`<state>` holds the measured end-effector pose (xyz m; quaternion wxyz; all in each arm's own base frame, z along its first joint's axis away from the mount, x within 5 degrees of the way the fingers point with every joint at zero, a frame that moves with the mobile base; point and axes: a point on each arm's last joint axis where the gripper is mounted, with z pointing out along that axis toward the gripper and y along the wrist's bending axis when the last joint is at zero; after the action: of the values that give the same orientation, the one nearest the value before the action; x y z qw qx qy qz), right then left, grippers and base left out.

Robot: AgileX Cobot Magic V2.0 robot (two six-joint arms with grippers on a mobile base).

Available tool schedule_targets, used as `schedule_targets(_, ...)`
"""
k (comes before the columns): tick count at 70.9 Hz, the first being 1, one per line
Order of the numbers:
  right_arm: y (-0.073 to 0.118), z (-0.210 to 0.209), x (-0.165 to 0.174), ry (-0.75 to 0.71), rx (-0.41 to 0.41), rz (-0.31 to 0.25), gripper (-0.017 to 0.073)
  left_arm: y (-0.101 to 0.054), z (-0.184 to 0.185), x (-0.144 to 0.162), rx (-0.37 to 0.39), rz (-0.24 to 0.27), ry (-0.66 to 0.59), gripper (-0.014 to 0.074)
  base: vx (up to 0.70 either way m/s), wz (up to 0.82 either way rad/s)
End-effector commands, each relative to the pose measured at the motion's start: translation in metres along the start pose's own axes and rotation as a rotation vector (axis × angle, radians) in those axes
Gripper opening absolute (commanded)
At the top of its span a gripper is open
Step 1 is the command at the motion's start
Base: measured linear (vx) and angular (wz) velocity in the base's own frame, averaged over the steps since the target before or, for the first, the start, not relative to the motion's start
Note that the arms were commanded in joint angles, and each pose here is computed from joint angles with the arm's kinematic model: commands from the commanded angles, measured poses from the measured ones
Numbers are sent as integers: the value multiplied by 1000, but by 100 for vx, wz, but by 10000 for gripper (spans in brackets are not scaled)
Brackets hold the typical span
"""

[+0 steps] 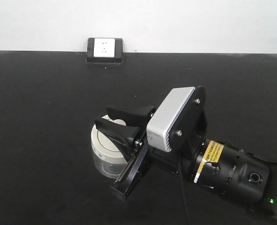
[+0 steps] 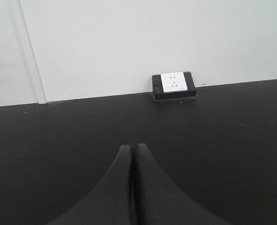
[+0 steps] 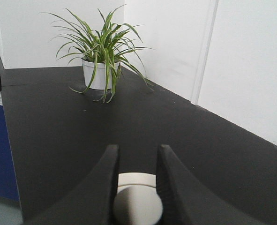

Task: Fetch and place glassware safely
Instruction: 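Hold the jar in the right gripper above the bench surface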

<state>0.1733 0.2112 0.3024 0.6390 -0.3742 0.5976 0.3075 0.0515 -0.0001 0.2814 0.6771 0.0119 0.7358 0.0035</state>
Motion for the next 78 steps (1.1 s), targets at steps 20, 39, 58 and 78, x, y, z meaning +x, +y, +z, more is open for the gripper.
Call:
schedule_targets(20, -1, -3, -27, -158, -6, -7, -3, 0, -2, -14, 7, -12, -86, -7, 0, 0)
schedule_targets(39, -1, -3, -27, -158, -6, -7, -3, 0, -2, -14, 7, -12, -86, -7, 0, 0)
schedule_targets(58, 0, -3, -27, -159, -6, -7, -3, 0, -2, -14, 7, -12, -86, -7, 0, 0)
schedule_targets(78, -1, -3, -26, -151, 2, 1, -3, 0, -2, -14, 7, -12, -86, -7, 0, 0)
